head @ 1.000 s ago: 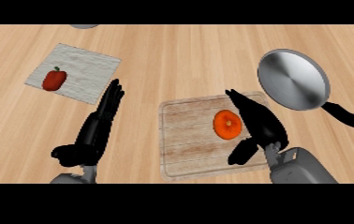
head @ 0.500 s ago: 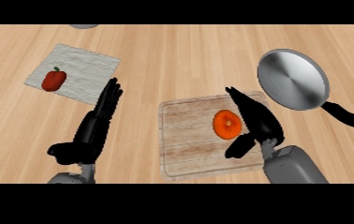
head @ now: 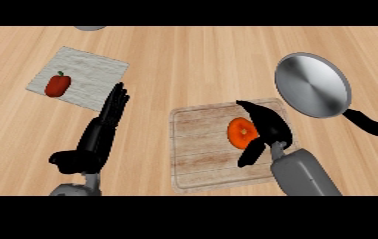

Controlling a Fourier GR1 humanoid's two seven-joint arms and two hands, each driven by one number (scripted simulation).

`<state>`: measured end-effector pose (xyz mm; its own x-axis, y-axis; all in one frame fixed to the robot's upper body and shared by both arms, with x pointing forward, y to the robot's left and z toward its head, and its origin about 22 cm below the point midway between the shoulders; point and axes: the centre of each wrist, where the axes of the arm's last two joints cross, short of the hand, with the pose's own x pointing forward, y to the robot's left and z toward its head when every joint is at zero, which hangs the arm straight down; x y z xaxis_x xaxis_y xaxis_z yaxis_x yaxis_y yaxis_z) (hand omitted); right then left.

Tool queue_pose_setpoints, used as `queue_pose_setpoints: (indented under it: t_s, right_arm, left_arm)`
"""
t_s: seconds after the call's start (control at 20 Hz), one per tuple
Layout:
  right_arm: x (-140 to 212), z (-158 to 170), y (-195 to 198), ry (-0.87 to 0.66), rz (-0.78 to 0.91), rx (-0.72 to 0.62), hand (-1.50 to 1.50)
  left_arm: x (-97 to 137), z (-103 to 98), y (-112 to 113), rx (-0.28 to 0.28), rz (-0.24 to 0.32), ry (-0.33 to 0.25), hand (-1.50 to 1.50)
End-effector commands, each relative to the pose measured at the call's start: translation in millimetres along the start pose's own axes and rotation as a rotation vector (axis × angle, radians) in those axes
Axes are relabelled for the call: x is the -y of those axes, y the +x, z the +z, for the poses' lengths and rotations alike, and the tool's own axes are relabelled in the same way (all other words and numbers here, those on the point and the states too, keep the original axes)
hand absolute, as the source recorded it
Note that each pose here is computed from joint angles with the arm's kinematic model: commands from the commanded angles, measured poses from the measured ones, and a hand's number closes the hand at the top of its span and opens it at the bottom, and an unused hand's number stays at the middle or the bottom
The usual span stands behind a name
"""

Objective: Pick the squash from the cutting board and place it in the pan

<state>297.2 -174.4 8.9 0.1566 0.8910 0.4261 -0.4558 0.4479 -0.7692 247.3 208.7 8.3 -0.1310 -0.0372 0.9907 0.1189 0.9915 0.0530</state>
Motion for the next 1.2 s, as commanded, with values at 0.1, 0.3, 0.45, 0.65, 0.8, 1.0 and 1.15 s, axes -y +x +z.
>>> queue_pose_setpoints:
  t_s: [0.1, 0.3, 0.45, 0.65, 0.8, 1.0, 1.15]
  right_arm:
    - [-6, -12, -9, 0.076, 0.146, 0.047, 1.5]
    - [-17, -7, 4, 0.03, 0.154, 0.051, 1.5]
    - [6, -17, -3, -0.008, 0.17, 0.047, 1.5]
    - [-18, -4, -5, -0.131, 0.171, 0.09, 1.5]
    - [22, -13, -13, -0.276, 0.141, 0.092, 1.5]
    - [13, 31, -3, -0.315, 0.195, 0.223, 1.5]
    - [-3, 78, 4, -0.235, 0.242, 0.42, 1.5]
  left_arm:
    - [10, 5, 0, -0.004, 0.002, 0.0, 0.0]
    - [-6, -1, 2, -0.001, -0.011, -0.019, 0.0]
    - [10, 16, -16, 0.003, 0.014, 0.009, 0.0]
    - [11, 5, -2, 0.006, -0.011, 0.004, 0.0]
    - [-5, 6, 1, 0.013, -0.006, 0.014, 0.0]
    - [-1, -3, 9, -0.022, 0.01, 0.01, 0.0]
    - [-1, 4, -4, -0.01, -0.003, 0.02, 0.0]
